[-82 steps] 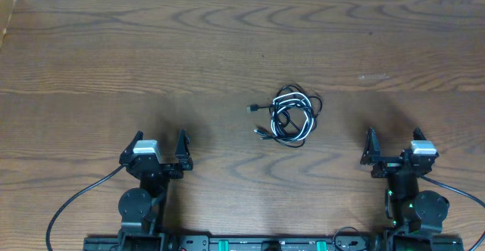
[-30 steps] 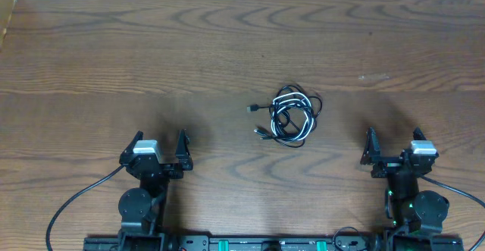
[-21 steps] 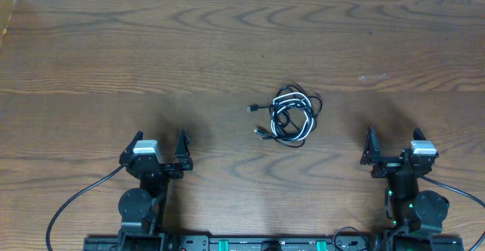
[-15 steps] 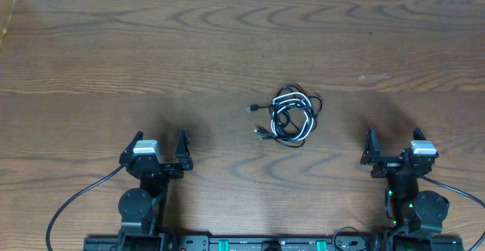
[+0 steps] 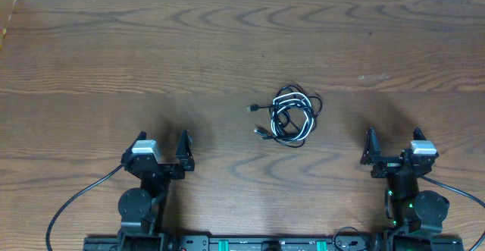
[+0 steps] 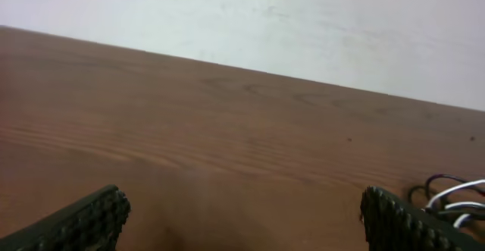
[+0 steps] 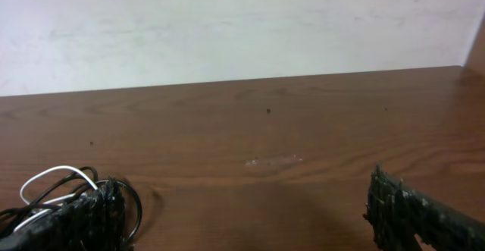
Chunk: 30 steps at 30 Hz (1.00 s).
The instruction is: Untangle cables
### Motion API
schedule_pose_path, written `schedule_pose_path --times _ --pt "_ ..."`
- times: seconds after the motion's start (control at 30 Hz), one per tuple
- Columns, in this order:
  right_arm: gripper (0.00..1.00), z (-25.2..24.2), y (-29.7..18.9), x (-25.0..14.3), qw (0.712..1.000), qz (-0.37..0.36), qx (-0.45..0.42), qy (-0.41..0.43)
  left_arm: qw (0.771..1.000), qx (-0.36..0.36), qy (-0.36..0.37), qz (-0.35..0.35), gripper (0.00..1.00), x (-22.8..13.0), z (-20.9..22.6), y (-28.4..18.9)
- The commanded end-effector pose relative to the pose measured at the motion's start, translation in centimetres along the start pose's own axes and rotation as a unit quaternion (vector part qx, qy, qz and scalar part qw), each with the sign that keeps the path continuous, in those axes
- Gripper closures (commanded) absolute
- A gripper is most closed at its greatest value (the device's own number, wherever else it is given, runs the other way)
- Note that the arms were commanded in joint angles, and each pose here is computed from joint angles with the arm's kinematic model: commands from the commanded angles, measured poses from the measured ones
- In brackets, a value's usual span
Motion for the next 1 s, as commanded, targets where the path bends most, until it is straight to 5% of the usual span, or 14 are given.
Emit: schedule_pose_path --times 0.0,0.47,0.97 --pt "0.01 -0.2 0.0 -0.1 1.000 0.000 -0.006 0.001 0.999 -0.014 -0.037 -0.010 0.02 1.9 -0.9 -0.5" --pt "0.01 -0.2 0.0 -0.1 1.000 0.000 -0.006 0.001 0.997 -0.024 -0.049 0.055 0.02 9.2 -4.1 2.7" --pt "0.01 -0.2 0.0 -0.1 1.000 0.000 -0.006 0.001 0.953 -0.115 -0.093 0.266 0.02 8.1 -8.5 2.5"
Point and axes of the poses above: each gripper's point midway between its finger pads, its own y axis out along the fingers, its own z axis along the line the jaws close on, x = y × z, the point moved 3 cm from there along -y, back along the fingers, and after that the axes turned 6 degrees about -y, right-handed, at the moved point
